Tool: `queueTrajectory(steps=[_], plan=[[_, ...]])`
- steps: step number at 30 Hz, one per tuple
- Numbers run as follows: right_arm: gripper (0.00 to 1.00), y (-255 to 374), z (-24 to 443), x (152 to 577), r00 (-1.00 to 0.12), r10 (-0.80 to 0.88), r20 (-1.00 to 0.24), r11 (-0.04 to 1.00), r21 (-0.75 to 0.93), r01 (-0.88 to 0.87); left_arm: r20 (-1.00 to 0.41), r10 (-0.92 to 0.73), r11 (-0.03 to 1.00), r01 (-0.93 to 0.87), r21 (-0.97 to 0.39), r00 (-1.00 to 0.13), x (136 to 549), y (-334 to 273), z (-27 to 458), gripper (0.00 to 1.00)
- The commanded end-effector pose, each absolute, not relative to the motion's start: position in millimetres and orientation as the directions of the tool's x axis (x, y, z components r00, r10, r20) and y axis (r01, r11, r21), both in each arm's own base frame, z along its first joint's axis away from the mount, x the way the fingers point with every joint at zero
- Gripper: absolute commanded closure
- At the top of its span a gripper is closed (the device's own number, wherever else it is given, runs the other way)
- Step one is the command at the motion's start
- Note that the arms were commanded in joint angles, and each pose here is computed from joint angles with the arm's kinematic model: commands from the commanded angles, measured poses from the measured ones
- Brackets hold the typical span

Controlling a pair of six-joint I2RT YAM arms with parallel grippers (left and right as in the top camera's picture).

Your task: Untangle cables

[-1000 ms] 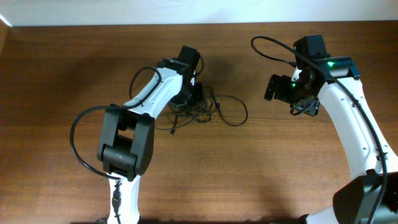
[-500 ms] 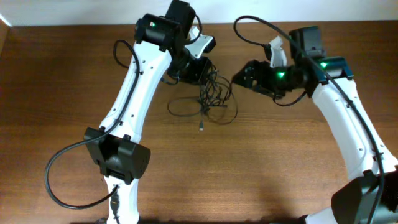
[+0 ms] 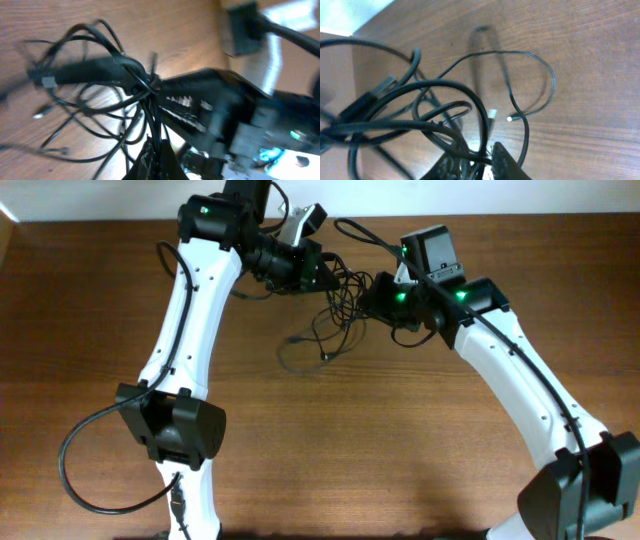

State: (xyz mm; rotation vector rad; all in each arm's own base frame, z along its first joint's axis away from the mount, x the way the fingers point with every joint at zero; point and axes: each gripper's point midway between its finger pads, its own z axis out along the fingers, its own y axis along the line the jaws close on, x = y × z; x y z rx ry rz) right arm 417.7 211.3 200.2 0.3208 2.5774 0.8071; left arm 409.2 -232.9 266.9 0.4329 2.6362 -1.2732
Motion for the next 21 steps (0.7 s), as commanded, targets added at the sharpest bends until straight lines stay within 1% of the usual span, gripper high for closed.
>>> queueTrajectory(steps=[1, 2, 3, 5, 6, 8, 9, 10, 11, 12, 13, 14, 15, 16, 17, 18, 19, 20, 21], plan=[[0.93, 201.2, 191.6, 425.3, -0.873, 0.357, -0.333, 0.826, 0.55, 0.127, -0.386, 0.213, 0.477, 0.441, -0.761, -0.897, 398.3, -235.4, 300.2, 1.0], [0.96, 186.6, 186.0, 423.9, -0.874, 0.375, -0.309, 0.83, 0.532, 0.168, -0.432, 0.194, 0.519, 0.466, -0.717, -0.881, 413.9, -214.1, 296.3, 1.0], [0.96, 167.2, 178.5, 420.1, -0.878, 0.391, -0.276, 0.837, 0.504, 0.215, -0.434, 0.151, 0.622, 0.427, -0.657, -0.888, 432.1, -181.9, 284.4, 1.0], [0.96, 118.3, 164.3, 409.7, -0.889, 0.4, -0.223, 0.86, 0.428, 0.279, -0.412, 0.07, 0.761, 0.315, -0.567, -0.909, 451.6, -120.7, 267.4, 1.0], [0.96, 103.6, 161.0, 405.9, -0.894, 0.396, -0.209, 0.866, 0.408, 0.289, -0.395, 0.027, 0.825, 0.244, -0.51, -0.918, 457.3, -86.9, 258.3, 1.0], [0.96, 76.7, 154.5, 394.7, -0.913, 0.366, -0.182, 0.888, 0.36, 0.285, -0.375, -0.006, 0.885, 0.17, -0.434, -0.927, 459.3, -54.2, 248.4, 1.0], [0.96, 71.2, 152.8, 390.0, -0.923, 0.344, -0.171, 0.898, 0.348, 0.27, -0.354, -0.012, 0.93, 0.12, -0.348, -0.935, 457.8, -33.9, 239.5, 0.99], [0.96, 79.6, 155.1, 389.6, -0.934, 0.317, -0.167, 0.894, 0.382, 0.235, -0.348, -0.007, 0.928, 0.123, -0.351, -0.937, 456.2, -36.8, 239.1, 0.99], [0.96, 88.3, 158.9, 391.2, -0.942, 0.29, -0.17, 0.883, 0.426, 0.195, -0.348, 0.001, 0.92, 0.138, -0.367, -0.937, 455.3, -44.1, 240.2, 0.99], [0.96, 100.0, 164.9, 393.4, -0.951, 0.253, -0.18, 0.864, 0.484, 0.138, -0.353, 0.012, 0.878, 0.179, -0.444, -0.935, 452.9, -64.5, 247.0, 1.0], [0.87, 125.9, 182.9, 397.6, -0.96, 0.187, -0.21, 0.789, 0.614, 0.02, -0.368, 0.041, 0.791, 0.255, -0.556, -0.929, 447.2, -97.0, 260.4, 1.0], [0.48, 147.0, 201.8, 399.7, -0.956, 0.12, -0.267, 0.705, 0.701, -0.107, -0.439, 0.128, 0.635, 0.413, -0.653, -0.89, 434.1, -137.9, 282.2, 1.0], [0.33, 156.3, 210.5, 401.6, -0.951, 0.105, -0.291, 0.671, 0.726, -0.148, -0.456, 0.152, 0.573, 0.454, -0.682, -0.877, 427.0, -153.6, 289.9, 1.0], [0.23, 164.9, 220.0, 403.8, -0.943, 0.088, -0.322, 0.66, 0.727, -0.187, -0.468, 0.174, 0.519, 0.484, -0.705, -0.867, 419.2, -167.7, 296.2, 0.99], [0.21, 174.2, 230.1, 404.7, -0.934, 0.068, -0.351, 0.657, 0.72, -0.223, -0.465, 0.182, 0.488, 0.49, -0.722, -0.866, 414.1, -176.6, 299.7, 0.98], [0.21, 182.0, 235.4, 406.6, -0.923, 0.052, -0.381, 0.679, 0.692, -0.247, -0.472, 0.189, 0.434, 0.505, -0.746, -0.861, 408.0, -187.9, 307.1, 0.97], [0.21, 188.0, 235.2, 410.1, -0.915, 0.055, -0.399, 0.729, 0.643, -0.236, -0.484, 0.193, 0.383, 0.52, -0.764, -0.853, 402.9, -196.6, 314.3, 0.96], [0.22, 192.8, 234.6, 410.5, -0.914, 0.058, -0.402, 0.747, 0.625, -0.228, -0.486, 0.195, 0.359, 0.523, -0.773, -0.852, 400.3, -201.1, 317.6, 0.96], [0.27, 202.1, 231.6, 411.2, -0.909, 0.06, -0.412, 0.776, 0.592, -0.217, -0.488, 0.202, 0.327, 0.528, -0.783, -0.849, 395.8, -208.8, 321.6, 0.96]])
